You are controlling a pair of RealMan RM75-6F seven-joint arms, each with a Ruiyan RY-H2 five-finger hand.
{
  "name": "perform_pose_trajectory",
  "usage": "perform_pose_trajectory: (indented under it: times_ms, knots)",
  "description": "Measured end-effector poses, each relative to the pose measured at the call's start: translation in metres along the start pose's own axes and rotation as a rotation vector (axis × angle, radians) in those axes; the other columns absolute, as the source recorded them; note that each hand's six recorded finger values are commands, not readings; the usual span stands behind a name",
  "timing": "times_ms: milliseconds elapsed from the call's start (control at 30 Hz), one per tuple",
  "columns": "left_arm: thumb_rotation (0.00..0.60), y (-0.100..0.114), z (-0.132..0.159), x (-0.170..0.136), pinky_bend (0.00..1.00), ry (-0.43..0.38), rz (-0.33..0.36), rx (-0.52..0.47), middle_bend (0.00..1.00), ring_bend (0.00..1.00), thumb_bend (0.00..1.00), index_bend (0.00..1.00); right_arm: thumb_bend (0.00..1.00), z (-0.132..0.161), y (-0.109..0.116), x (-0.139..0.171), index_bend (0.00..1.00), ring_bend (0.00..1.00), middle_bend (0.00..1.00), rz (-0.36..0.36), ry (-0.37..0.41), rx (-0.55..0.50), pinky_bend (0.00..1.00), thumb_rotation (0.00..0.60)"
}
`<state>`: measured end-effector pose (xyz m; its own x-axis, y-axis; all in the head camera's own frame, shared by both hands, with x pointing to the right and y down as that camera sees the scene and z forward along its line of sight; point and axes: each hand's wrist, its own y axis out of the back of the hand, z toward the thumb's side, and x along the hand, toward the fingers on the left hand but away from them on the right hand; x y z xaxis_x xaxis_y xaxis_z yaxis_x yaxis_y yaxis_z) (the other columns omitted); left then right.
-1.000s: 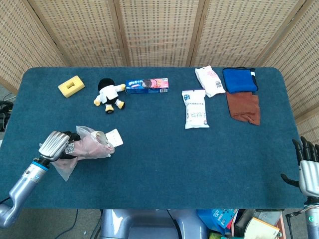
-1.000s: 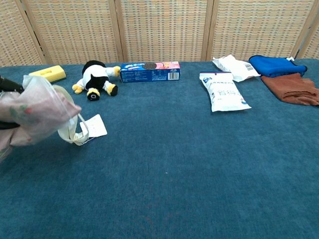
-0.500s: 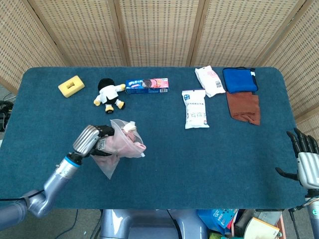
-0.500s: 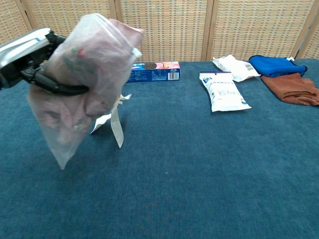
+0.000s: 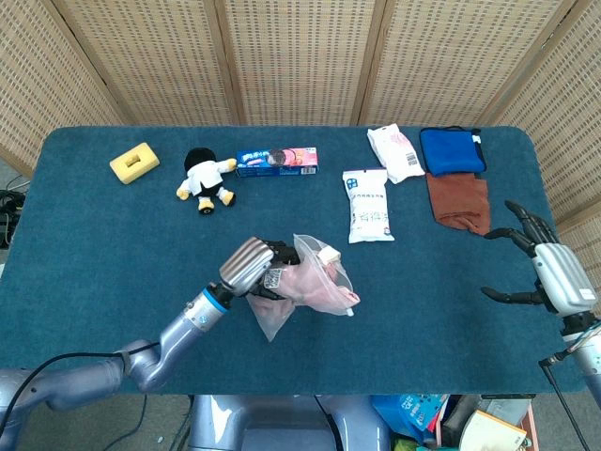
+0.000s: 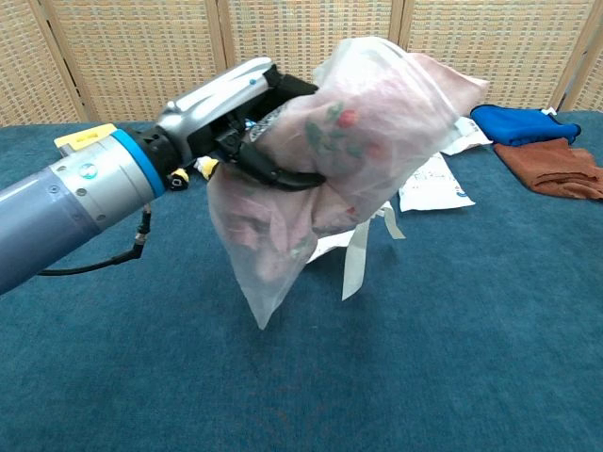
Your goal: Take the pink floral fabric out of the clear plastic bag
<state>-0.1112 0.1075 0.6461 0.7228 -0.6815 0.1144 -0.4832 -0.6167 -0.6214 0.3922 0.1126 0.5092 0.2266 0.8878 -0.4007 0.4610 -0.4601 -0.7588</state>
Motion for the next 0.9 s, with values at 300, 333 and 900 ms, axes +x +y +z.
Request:
perform_pose_trajectory:
  times_ms: [300,333,900]
  knots:
    - [0.6,-0.022,0.027,0.035,0.65,-0.031,-0.004,0.011,0.59,0.53,0.47,0.61,0.02,0.047,-0.01,-0.02,0.34,0.0,0.0,0.125,0.074,-0.091,0.0,0.6]
    - [0.6,-0.024,0.028,0.037,0.65,-0.031,-0.005,0.01,0.59,0.53,0.47,0.61,0.03,0.052,-0.012,-0.022,0.34,0.0,0.0,0.137,0.082,-0.098,0.0,0.6]
    - [0.6,-0.032,0.041,0.063,0.65,-0.033,0.024,-0.009,0.59,0.53,0.47,0.62,0.03,0.107,-0.046,-0.038,0.34,0.0,0.0,0.293,0.13,-0.144,0.0,0.6]
